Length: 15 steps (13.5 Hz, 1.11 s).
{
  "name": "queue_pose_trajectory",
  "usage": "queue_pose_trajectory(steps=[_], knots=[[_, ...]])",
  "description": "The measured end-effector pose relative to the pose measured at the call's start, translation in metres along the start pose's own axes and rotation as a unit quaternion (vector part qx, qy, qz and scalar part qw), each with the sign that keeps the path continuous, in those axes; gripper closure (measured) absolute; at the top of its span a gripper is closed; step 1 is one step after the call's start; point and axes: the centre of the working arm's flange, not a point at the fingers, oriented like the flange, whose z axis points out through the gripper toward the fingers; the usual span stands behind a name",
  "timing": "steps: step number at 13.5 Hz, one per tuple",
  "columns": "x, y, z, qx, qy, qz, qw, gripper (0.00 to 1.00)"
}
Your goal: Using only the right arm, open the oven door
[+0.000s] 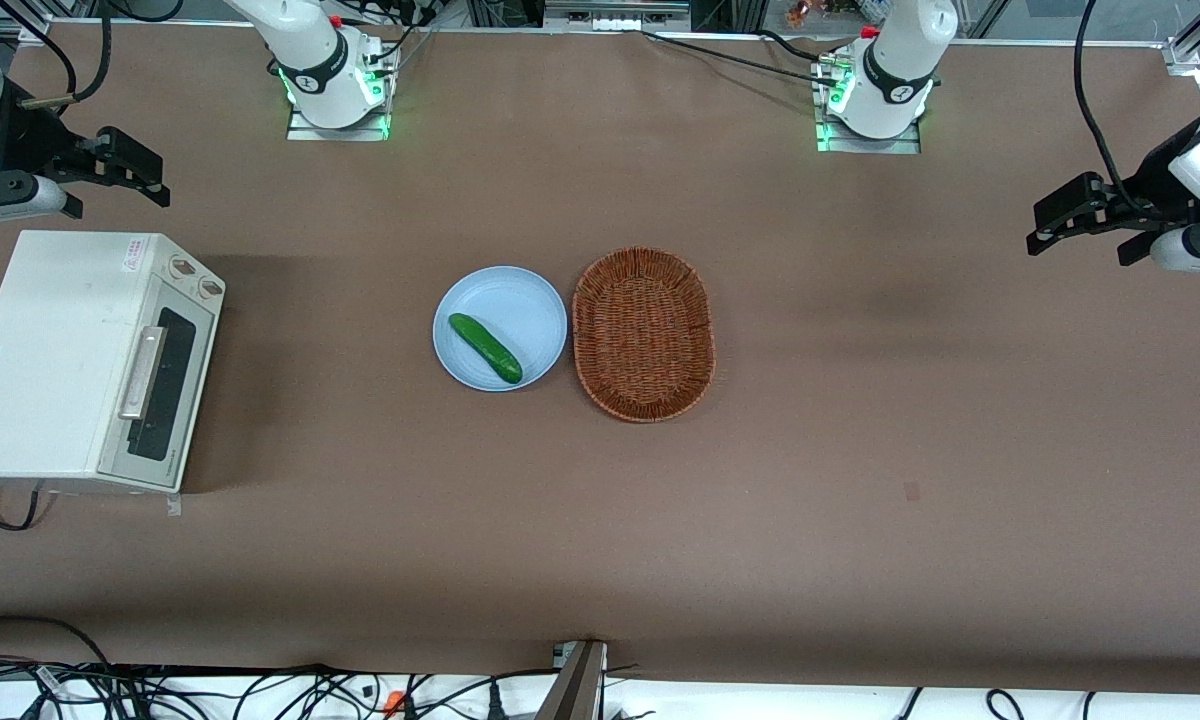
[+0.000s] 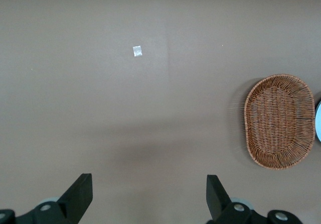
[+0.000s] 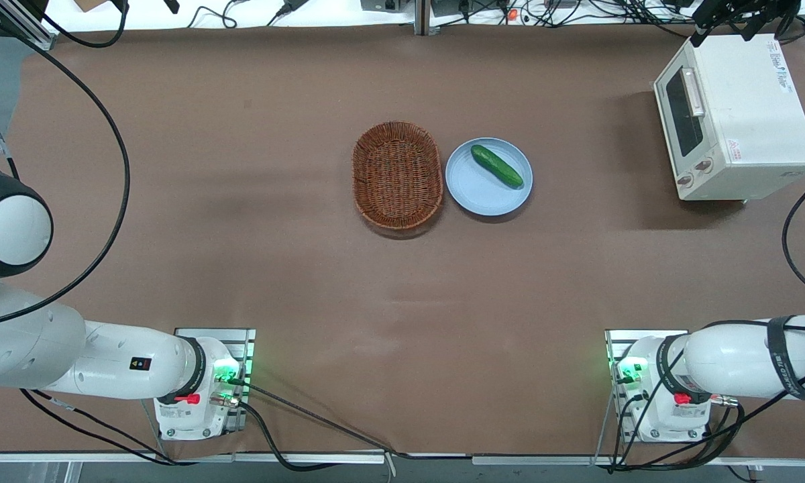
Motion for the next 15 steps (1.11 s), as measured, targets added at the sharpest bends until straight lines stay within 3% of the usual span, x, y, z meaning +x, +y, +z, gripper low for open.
queue_pose_trajectory(steps=[8,10,12,13,15], knots=[[0.001,0.001,0.007,-0.002,-0.005,0.001,1.0,0.01],[0.005,0.005,0.016,-0.015,-0.004,0.001,0.9999,0.04],[0.017,0.01,0.038,-0.033,-0.002,0.0,0.9995,0.22],[0.026,0.014,0.053,-0.044,-0.003,-0.002,0.999,0.23],[0.048,0.028,0.092,-0.067,-0.01,-0.004,0.9977,0.45]])
